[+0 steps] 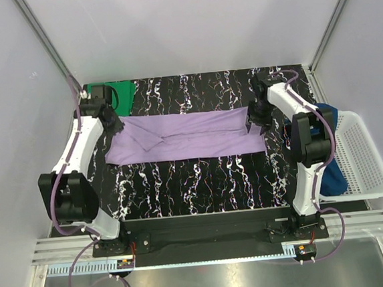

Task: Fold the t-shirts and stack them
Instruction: Fold the tshirt

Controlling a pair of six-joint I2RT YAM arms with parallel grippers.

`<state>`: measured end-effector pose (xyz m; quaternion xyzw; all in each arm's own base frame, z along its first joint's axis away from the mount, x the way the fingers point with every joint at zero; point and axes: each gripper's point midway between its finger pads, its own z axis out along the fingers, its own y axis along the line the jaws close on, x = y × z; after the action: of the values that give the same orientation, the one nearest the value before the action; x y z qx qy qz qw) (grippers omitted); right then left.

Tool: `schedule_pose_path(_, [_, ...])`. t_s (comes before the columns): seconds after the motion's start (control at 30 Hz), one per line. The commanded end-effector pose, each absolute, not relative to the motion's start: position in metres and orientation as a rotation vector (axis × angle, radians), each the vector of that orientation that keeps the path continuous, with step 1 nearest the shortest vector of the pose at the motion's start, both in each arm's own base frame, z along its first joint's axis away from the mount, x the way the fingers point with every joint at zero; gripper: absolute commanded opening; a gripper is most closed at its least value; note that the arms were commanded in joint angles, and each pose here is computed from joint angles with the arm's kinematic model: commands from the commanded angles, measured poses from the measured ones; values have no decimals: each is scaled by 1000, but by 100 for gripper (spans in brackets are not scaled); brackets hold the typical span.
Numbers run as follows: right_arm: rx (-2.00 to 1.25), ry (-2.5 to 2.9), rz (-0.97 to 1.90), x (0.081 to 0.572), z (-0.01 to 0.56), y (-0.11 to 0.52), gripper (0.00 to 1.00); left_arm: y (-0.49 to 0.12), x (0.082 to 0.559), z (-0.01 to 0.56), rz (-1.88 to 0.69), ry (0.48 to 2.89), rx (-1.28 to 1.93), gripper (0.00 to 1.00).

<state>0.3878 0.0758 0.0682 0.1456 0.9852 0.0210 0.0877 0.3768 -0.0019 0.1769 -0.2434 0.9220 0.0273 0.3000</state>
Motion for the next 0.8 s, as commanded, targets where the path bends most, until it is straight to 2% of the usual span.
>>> schedule_pose_path(0.0, [315,2892,200,396,68,101,56,-18,366,135,-13,2534,-700,24])
schedule_pose_path(0.27, [292,2901,208,409,42,104,54,-9,350,75,-25,2630,-958,22])
schedule_pose_path(0.43, [308,2950,116,384,19,91,54,31,320,37,133,2663,-1154,24])
schedule_pose_path(0.6, [370,3046,55,344,-10,83,55,33,303,16,152,2738,-1190,27])
schedule_pose_path(0.77, [443,3096,98,307,-13,86,55,42,279,6,240,2772,-1251,29])
